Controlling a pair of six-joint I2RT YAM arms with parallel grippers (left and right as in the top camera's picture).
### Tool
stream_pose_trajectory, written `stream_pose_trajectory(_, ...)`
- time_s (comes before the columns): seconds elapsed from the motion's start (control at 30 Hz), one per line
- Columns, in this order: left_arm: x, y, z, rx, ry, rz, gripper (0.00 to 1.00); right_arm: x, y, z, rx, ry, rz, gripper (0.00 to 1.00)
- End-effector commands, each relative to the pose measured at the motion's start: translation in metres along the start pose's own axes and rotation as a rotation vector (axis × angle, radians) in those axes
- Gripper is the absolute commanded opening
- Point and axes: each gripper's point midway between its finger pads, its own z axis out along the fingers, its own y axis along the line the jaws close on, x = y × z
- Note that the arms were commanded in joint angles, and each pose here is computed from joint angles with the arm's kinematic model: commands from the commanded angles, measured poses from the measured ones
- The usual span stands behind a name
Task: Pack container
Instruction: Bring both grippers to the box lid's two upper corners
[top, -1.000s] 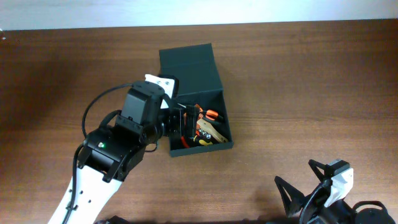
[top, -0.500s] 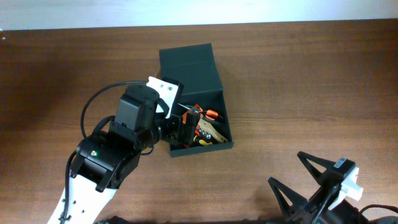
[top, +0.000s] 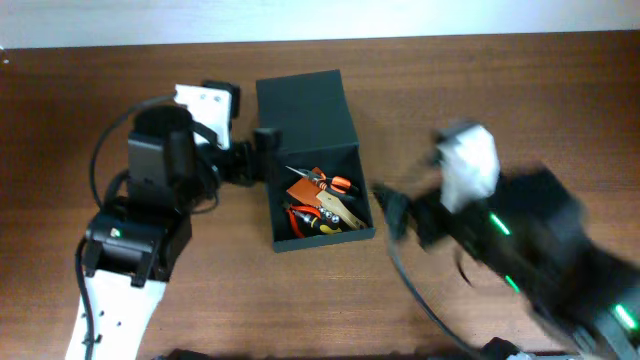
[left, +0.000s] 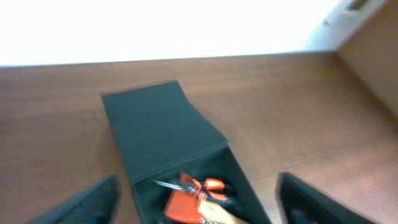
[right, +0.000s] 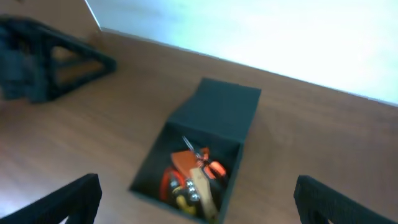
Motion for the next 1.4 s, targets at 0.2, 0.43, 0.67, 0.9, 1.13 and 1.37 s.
stream_pose_trajectory(0.2, 0.003, 0.06, 0.031, -0.097, 0.053, -0.083, 0.02, -0.004, -0.064, 0.119, 0.161, 0.253, -0.009, 0.16)
stream_pose_trajectory(0.43, 0.05, 0.114, 0.07, -0.217, 0.223, -0.327, 0.02, 0.054, -0.12, 0.184, 0.057, 0.454, 0.262, 0.04)
stream_pose_trajectory(0.67, 0.107, 0.138, 0.117, -0.196, 0.399, -0.622, 0.02, 0.099, -0.167, 0.215, -0.023, 0.556, 0.517, 0.04)
stream_pose_trajectory(0.9, 0.152, 0.141, 0.16, -0.141, 0.519, -0.774, 0.02, 0.141, -0.175, 0.244, -0.097, 0.651, 0.655, 0.04)
stream_pose_trajectory(1.13, 0.173, 0.142, 0.192, -0.077, 0.553, -0.884, 0.02, 0.165, -0.169, 0.271, -0.128, 0.694, 0.724, 0.04)
stream_pose_trajectory(1.37, 0.185, 0.139, 0.213, -0.03, 0.56, -0.958, 0.02, 0.168, -0.158, 0.293, -0.167, 0.681, 0.773, 0.04)
